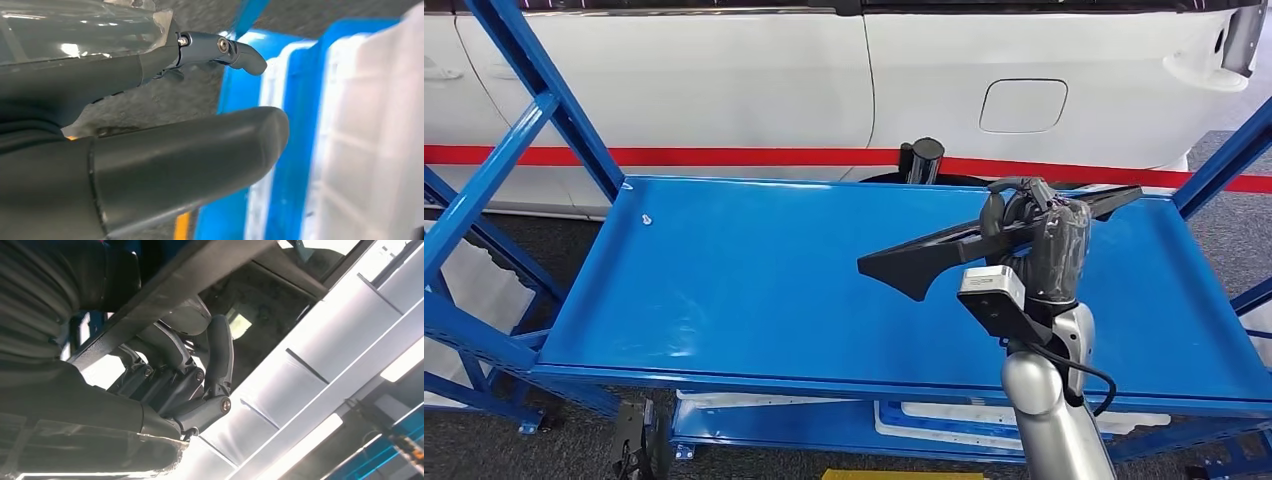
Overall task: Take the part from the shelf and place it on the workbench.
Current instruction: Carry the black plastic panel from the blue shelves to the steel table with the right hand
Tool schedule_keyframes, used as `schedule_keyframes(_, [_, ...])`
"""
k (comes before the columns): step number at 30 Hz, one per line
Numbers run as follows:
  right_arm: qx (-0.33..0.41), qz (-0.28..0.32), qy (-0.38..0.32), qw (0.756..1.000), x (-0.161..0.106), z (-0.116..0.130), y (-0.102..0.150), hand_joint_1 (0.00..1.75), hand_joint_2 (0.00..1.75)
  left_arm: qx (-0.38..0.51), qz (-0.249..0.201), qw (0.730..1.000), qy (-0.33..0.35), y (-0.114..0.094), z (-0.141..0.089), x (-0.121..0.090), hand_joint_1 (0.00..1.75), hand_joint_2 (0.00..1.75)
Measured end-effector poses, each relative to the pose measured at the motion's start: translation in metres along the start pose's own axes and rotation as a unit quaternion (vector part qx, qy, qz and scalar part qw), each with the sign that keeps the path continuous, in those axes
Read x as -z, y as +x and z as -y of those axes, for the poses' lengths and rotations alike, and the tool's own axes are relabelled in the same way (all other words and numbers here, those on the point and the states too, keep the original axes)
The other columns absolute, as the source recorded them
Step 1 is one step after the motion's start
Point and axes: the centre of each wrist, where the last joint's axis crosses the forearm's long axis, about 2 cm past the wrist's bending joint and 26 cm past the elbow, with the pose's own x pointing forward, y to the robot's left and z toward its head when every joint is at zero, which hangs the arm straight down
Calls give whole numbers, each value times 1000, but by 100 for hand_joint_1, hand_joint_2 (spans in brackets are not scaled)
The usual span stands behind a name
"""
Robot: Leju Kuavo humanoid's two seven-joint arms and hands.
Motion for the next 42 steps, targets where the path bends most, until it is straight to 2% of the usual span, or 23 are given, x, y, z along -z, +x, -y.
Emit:
schedule_keyframes(3, [-5, 5, -9, 1000, 7, 2, -1, 175, 175, 3, -24, 1000, 5, -7, -5, -4, 0, 0])
schedule_keyframes(8, [-10, 12, -16, 1000, 21, 4, -3, 175, 175, 3, -34, 999, 5, -16, -10, -9, 0, 0])
schedule_keyframes(23, [6, 21, -21, 1000, 42, 0, -11, 175, 175, -1, -13, 1000, 19, -14, -16, -7, 0, 0])
schedule_keyframes(28, [15, 20, -27, 999, 41, -3, -14, 175, 175, 0, -8, 1000, 25, -15, -18, -7, 0, 0])
schedule_keyframes(34, [25, 7, -28, 999, 18, -7, -15, 175, 175, 5, -5, 1000, 29, -15, -21, -7, 0, 0])
schedule_keyframes(42, [27, 5, -29, 999, 10, -8, -13, 175, 175, 7, 0, 999, 35, -14, -24, -6, 0, 0])
